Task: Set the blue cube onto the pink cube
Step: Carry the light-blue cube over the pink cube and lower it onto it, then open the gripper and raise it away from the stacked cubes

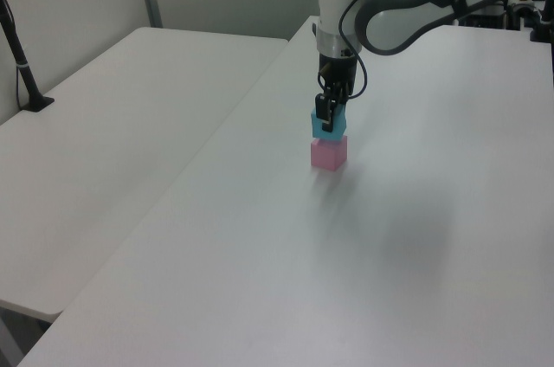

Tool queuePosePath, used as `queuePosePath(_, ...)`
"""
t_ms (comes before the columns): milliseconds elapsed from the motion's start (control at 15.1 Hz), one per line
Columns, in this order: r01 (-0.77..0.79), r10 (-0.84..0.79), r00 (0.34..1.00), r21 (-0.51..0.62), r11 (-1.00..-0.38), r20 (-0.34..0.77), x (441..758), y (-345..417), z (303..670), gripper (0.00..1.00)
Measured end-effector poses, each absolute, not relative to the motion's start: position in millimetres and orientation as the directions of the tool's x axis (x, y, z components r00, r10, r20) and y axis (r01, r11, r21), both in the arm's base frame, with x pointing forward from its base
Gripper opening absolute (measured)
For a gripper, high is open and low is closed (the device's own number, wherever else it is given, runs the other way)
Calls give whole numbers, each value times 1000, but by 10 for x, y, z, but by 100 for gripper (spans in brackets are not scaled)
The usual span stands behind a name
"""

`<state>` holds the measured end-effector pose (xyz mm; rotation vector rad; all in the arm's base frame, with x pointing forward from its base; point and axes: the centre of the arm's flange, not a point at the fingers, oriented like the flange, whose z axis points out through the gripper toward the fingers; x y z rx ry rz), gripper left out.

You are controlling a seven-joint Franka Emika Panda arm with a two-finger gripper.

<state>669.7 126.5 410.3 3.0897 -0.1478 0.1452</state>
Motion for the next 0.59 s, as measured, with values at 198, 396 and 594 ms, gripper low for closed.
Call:
queuePosePath(198,-101,-95,991,57,-993,97,6694,1237,4083,61)
queuePosePath(396,-91,-80,988,80,-993,129,6727,1203,4095,63)
queuePosePath(594,-84,-71,989,98,-992,127,6743,1192,4006,81)
